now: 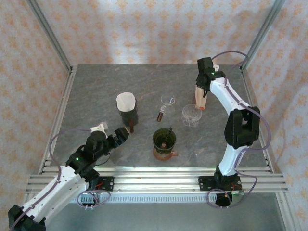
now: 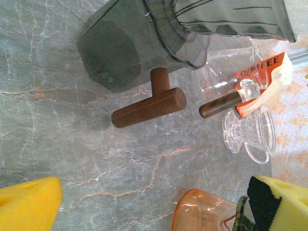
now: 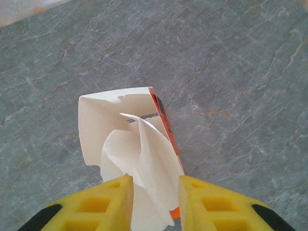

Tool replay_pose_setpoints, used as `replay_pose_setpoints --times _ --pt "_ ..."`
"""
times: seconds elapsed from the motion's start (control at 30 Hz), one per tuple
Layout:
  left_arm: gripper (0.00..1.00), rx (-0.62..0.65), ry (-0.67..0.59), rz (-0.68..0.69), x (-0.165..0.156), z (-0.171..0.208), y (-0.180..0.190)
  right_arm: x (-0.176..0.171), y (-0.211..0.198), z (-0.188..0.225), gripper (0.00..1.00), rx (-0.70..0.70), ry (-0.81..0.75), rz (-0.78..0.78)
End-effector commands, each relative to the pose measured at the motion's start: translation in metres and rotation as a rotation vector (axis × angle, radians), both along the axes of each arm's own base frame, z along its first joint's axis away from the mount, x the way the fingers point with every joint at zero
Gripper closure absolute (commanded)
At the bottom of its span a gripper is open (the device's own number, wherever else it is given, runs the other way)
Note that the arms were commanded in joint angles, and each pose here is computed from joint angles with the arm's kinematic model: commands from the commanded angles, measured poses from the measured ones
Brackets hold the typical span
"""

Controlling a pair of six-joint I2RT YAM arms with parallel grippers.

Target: Place the coffee filter in the dripper

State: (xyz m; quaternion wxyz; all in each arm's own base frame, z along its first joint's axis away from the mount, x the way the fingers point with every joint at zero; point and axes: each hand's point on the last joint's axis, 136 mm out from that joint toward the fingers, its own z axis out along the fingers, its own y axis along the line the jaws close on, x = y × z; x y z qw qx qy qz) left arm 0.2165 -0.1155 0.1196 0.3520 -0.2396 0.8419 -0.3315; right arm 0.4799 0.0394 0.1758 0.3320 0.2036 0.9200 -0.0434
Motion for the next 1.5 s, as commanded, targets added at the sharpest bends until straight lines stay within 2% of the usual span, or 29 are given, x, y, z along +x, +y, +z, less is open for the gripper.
replay_pose_setpoints --times 0.0,0.37,0.73,1.13,1.23,1.33,1.47 --pt "0.01 -0.018 -0.015 0.011 0.003 0.002 0.001 0.003 -0.001 -0.014 0.65 0.021 0.036 -0.032" --pt "0.0 -0.007 -0.013 0.021 0.001 0.001 0.006 0.013 -0.004 -0.033 0.7 0.04 0.061 -0.087" --pt "0.0 -0.014 -0.004 0.017 0.002 -0.002 0.004 0.015 -0.005 -0.034 0.72 0.034 0.058 -0.094" --pt "0.0 -0.018 -0.003 0.022 0.002 -0.003 0.005 0.019 -0.007 -0.039 0.78 0.009 0.064 -0.087" --pt "0.0 -0.018 -0.003 0.02 0.002 -0.003 0.005 0.02 -0.009 -0.036 0.86 0.002 0.055 -0.089" --pt "0.01 -0.017 -0.002 0.022 0.002 -0.003 0.005 0.02 -0.01 -0.031 1.0 -0.008 0.043 -0.083" --pt "0.0 -0.018 0.0 0.022 0.002 -0.004 0.005 0.02 -0.011 -0.021 1.0 -0.014 0.013 -0.075"
